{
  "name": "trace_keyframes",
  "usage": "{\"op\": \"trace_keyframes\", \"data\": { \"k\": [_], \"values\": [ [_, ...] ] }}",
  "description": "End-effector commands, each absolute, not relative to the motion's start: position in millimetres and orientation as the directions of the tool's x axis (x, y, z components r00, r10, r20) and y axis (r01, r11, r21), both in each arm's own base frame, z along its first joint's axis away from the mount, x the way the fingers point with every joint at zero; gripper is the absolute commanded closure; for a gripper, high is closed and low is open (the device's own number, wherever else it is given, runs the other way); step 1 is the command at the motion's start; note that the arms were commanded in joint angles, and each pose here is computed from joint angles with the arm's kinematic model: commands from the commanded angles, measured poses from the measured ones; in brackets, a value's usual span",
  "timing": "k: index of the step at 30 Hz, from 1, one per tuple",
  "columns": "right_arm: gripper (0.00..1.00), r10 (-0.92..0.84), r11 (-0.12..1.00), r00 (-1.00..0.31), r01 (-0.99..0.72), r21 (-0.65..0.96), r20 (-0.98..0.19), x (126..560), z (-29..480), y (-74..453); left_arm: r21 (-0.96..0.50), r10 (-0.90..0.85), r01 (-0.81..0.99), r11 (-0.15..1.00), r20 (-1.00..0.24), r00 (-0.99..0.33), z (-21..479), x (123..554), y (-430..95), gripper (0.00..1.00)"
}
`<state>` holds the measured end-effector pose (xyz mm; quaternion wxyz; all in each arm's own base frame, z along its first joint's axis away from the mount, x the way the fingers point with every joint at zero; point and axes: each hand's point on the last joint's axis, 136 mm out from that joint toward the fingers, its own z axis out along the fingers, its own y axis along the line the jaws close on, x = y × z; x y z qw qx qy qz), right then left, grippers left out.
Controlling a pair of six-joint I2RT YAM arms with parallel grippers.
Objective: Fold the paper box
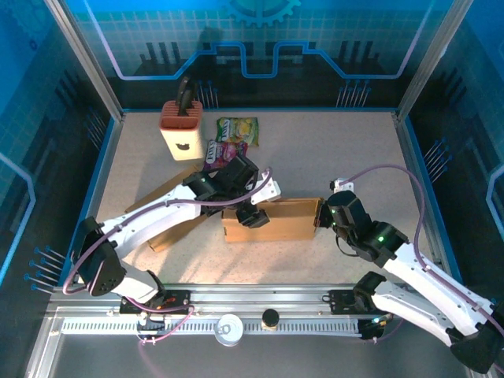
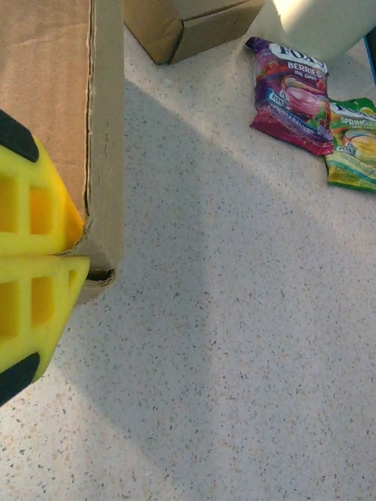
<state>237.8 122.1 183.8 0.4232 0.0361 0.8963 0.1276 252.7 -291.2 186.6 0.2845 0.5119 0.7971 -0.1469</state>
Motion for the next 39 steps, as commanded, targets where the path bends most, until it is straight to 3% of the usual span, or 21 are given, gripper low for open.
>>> {"op": "trace_keyframes", "data": {
  "k": [1, 5, 10, 14, 20, 34, 39],
  "values": [
    [1.00, 0.117, 0.981, -0.711, -0.026, 0.192, -0.693, 222.7, 159.5, 115.3, 0.089, 0.608, 0.825, 0.558, -0.720, -0.334, 239.8, 263.5, -280.3, 0.29],
    [1.00, 0.116, 0.981, -0.711, -0.028, 0.193, -0.693, 223.3, 162.6, 117.3, 0.058, 0.458, 0.662, 0.747, -0.767, -0.450, 278.5, 261.3, -239.4, 0.31],
    [1.00, 0.111, 0.981, -0.714, -0.034, 0.193, -0.691, 223.7, 164.7, 119.6, 0.032, 0.359, 0.471, 0.882, -0.692, -0.626, 254.4, 240.4, -183.3, 0.37],
    [1.00, 0.115, 0.979, -0.715, -0.036, 0.200, -0.689, 223.5, 165.4, 120.5, 0.020, 0.350, 0.421, 0.907, -0.592, -0.726, 224.9, 227.3, -166.5, 0.37],
    [1.00, 0.119, 0.978, -0.718, -0.035, 0.206, -0.685, 223.2, 165.4, 121.8, 0.026, 0.351, 0.405, 0.914, -0.550, -0.758, 213.8, 230.0, -161.2, 0.38],
    [1.00, 0.117, 0.977, -0.719, -0.039, 0.208, -0.685, 222.3, 167.8, 121.9, 0.000, 0.379, 0.450, 0.893, -0.538, -0.753, 203.4, 238.8, -169.5, 0.63],
    [1.00, 0.116, 0.978, -0.718, -0.040, 0.207, -0.686, 221.7, 168.0, 121.2, -0.002, 0.387, 0.455, 0.890, -0.524, -0.759, 196.9, 241.5, -172.5, 0.66]
  ]
}}
